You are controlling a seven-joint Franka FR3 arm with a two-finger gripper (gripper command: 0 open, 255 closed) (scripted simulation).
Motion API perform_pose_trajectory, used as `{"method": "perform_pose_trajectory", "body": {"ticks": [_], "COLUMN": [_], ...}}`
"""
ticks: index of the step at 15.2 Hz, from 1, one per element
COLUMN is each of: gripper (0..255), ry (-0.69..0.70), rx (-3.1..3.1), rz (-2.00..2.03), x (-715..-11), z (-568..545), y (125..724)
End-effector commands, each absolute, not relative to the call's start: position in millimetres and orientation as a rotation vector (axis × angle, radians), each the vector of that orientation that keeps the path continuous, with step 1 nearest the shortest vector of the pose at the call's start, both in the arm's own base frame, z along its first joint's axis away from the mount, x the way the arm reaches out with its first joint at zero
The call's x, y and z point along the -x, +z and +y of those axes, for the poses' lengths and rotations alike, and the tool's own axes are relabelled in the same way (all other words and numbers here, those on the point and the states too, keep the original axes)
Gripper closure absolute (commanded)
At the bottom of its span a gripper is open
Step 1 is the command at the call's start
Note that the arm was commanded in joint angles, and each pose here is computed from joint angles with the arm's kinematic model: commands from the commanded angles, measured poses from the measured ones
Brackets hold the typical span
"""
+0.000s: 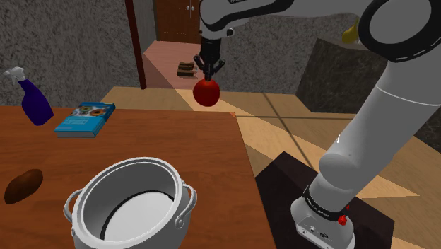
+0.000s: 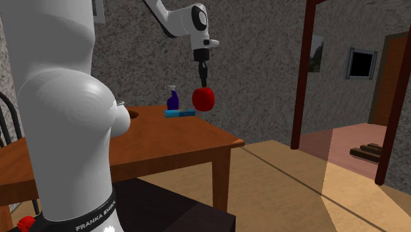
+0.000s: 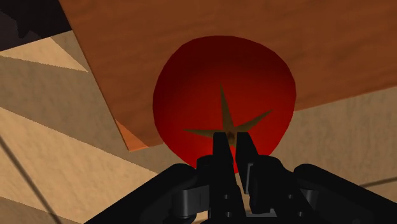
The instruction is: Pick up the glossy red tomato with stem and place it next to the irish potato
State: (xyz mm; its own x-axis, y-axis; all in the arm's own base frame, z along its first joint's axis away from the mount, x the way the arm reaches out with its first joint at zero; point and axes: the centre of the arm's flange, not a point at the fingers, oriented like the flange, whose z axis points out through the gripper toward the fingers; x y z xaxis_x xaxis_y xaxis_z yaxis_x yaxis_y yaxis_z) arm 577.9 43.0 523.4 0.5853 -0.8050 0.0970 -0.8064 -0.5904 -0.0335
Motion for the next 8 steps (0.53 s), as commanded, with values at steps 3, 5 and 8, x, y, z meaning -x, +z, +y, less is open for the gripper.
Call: {"method": "perform_pose_trajectory", "body": {"ticks": [3,5,8], "gripper": [255,255,255], "ry": [0.159,0.159,0.159], "rx": [-2.784,-2.784,-2.784], "rz": [-1.415,-1.415,-1.415], "x": [-577.4,-577.4,-577.4], "z": [43.0,43.0,43.0], "y": [544.8,555.4,571.2]}}
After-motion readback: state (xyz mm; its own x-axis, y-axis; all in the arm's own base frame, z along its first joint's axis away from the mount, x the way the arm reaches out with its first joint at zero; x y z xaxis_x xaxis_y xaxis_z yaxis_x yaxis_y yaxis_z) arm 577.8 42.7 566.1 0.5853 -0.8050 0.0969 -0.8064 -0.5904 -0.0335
